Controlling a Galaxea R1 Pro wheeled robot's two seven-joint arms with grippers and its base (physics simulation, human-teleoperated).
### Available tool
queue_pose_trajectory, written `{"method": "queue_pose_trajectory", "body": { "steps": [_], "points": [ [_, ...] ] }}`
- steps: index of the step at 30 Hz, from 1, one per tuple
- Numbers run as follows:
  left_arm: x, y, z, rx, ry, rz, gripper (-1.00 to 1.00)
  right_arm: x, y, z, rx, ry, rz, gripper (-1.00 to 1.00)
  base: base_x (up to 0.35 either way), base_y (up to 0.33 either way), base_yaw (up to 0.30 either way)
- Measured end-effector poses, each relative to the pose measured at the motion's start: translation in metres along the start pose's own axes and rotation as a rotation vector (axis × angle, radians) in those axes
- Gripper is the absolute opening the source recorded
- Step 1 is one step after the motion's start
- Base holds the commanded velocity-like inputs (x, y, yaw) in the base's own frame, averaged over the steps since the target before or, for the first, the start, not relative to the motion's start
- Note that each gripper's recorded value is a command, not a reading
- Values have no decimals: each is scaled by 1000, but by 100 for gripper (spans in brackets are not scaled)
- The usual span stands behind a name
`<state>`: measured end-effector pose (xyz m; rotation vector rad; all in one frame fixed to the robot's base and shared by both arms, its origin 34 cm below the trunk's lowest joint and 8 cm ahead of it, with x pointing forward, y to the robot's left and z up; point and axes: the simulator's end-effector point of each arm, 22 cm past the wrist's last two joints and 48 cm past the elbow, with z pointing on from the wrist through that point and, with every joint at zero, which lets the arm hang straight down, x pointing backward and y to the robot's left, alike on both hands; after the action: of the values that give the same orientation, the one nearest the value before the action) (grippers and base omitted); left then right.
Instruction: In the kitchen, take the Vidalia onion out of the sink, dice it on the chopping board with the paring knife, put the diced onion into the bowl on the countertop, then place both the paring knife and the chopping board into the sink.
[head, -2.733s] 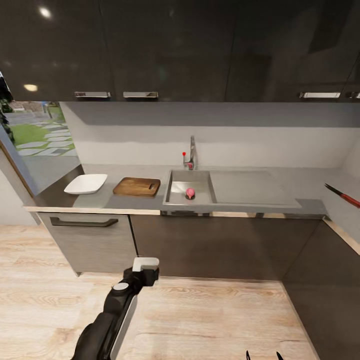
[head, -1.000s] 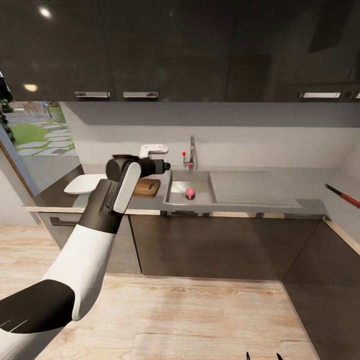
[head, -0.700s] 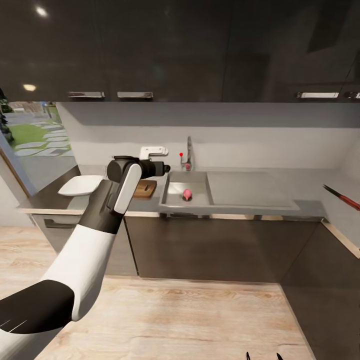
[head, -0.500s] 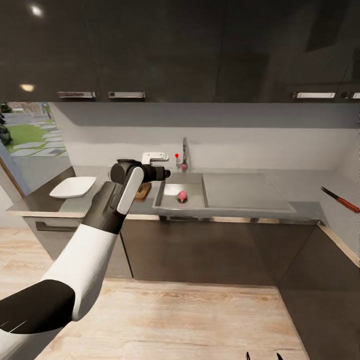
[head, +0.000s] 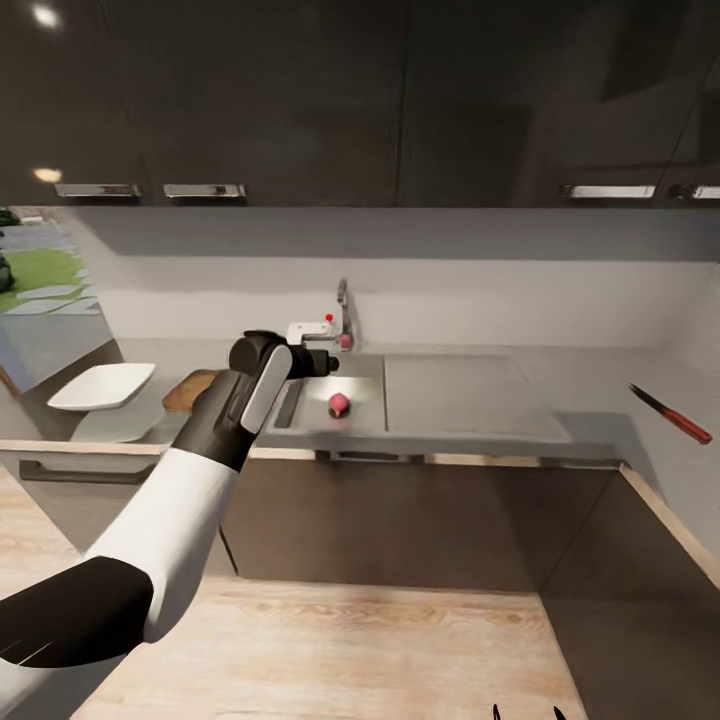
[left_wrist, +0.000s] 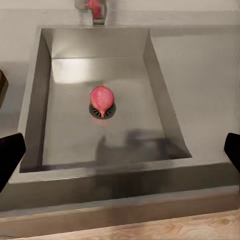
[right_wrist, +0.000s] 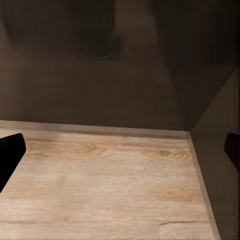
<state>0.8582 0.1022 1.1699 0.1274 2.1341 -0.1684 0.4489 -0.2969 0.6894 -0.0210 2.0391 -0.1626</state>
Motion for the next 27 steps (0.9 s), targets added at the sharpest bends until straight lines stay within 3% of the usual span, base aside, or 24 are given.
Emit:
{"method": "queue_pose_trajectory", "body": {
  "steps": [11,14,22,27],
  "points": [
    [20,7,12,-15,54,-3,100,4,0,-2,0,12,-2,100,302,-62,0],
    [22,7,13,-16,60,-4,100,19,-1,-9,0,59,-9,100,316,-3,0],
    [28,9,17,-19,77,-3,100,80,5,-27,-11,322,-43,100,303,0,0],
    [37,12,25,-28,87,-12,100,92,6,-33,-4,378,-42,100,214,0,0]
  ]
}}
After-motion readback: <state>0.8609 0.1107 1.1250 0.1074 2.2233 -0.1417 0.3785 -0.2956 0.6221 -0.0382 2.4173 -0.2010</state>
